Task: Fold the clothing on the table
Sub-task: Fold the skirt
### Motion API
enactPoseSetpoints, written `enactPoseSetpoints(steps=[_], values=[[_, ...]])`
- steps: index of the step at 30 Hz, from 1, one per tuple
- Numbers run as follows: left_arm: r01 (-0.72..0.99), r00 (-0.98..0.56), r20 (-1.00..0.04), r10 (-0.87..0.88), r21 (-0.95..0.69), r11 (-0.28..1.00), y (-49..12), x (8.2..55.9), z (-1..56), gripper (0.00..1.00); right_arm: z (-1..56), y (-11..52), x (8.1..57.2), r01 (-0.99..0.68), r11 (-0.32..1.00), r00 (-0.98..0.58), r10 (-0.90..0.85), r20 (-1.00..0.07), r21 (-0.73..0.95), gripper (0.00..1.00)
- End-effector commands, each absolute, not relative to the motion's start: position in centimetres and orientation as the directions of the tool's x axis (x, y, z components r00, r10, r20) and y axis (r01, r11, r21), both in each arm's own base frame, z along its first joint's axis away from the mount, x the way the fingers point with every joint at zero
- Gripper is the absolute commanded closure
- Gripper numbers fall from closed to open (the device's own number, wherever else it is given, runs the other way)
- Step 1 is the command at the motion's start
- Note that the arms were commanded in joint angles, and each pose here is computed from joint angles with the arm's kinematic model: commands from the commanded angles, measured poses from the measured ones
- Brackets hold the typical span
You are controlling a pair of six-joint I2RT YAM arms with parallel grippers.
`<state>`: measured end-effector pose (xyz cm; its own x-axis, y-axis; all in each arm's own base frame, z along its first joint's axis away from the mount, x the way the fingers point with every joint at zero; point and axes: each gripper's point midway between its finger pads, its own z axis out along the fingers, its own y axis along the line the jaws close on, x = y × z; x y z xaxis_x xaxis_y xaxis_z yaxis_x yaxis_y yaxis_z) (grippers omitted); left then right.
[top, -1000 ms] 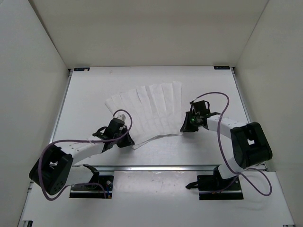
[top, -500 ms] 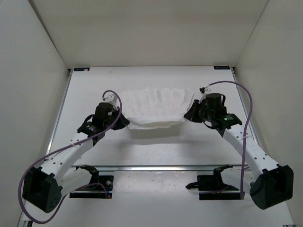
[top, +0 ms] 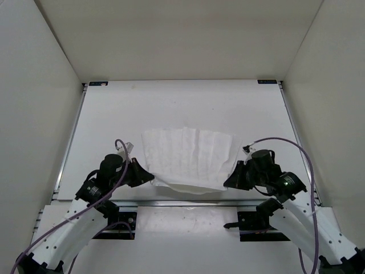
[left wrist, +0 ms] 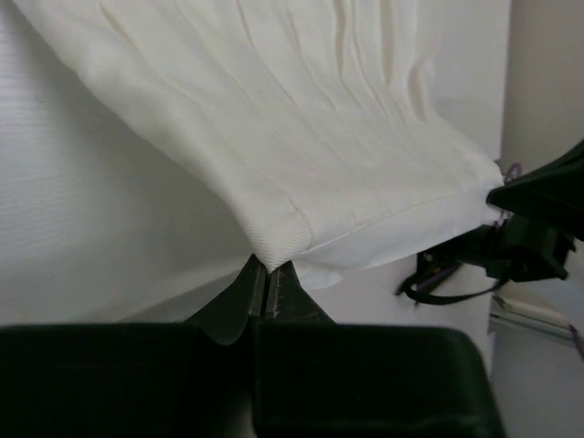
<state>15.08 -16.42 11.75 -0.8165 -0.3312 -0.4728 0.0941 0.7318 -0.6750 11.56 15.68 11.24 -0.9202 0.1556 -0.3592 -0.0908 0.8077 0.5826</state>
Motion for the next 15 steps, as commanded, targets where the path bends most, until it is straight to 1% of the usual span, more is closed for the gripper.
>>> enactPoseSetpoints(steps=[1, 5, 7, 8, 11, 12, 13, 14, 15], values=[[0.05, -0.842, -0.408, -0.352, -0.709, 0.703, -16.6, 14.0, 12.6, 1.0, 11.2, 13.9, 9.4, 0.006, 0.806, -0.942, 0.204, -0.268, 0.592, 1.0], [0.038, -0.842, -0.405, -0.355, -0.702, 0.711, -16.4, 13.6, 12.5, 1.0, 11.7, 13.0, 9.0, 0.002, 0.791, -0.937, 0.215, -0.275, 0.611, 1.0], [0.036, -0.833, -0.408, -0.373, -0.713, 0.701, -16.2, 13.7, 13.1, 1.0, 12.7, 12.5, 9.1, 0.034, 0.778, -0.925, 0.261, -0.275, 0.627, 1.0], [0.037, -0.826, -0.41, -0.388, -0.725, 0.687, -16.1, 13.9, 13.8, 1.0, 13.4, 12.5, 9.3, 0.008, 0.772, -0.919, 0.255, -0.299, 0.635, 1.0], [0.046, -0.808, -0.419, -0.415, -0.745, 0.665, -16.3, 15.3, 15.2, 1.0, 16.2, 12.6, 11.0, -0.027, 0.753, -0.9, 0.268, -0.344, 0.658, 1.0], [0.058, -0.8, -0.429, -0.418, -0.75, 0.659, -16.6, 16.0, 15.7, 1.0, 16.3, 12.8, 11.4, -0.022, 0.745, -0.905, 0.269, -0.331, 0.666, 1.0], [0.074, -0.791, -0.439, -0.427, -0.761, 0.645, -16.9, 16.6, 16.5, 1.0, 17.1, 13.0, 12.3, -0.045, 0.738, -0.893, 0.272, -0.358, 0.673, 1.0], [0.079, -0.777, -0.454, -0.437, -0.758, 0.647, -17.1, 17.7, 16.9, 1.0, 17.3, 13.5, 13.3, -0.038, 0.728, -0.891, 0.285, -0.354, 0.684, 1.0], [0.059, -0.77, -0.455, -0.448, -0.75, 0.659, -17.0, 18.7, 16.7, 1.0, 17.4, 13.6, 14.1, -0.048, 0.728, -0.881, 0.291, -0.372, 0.683, 1.0]])
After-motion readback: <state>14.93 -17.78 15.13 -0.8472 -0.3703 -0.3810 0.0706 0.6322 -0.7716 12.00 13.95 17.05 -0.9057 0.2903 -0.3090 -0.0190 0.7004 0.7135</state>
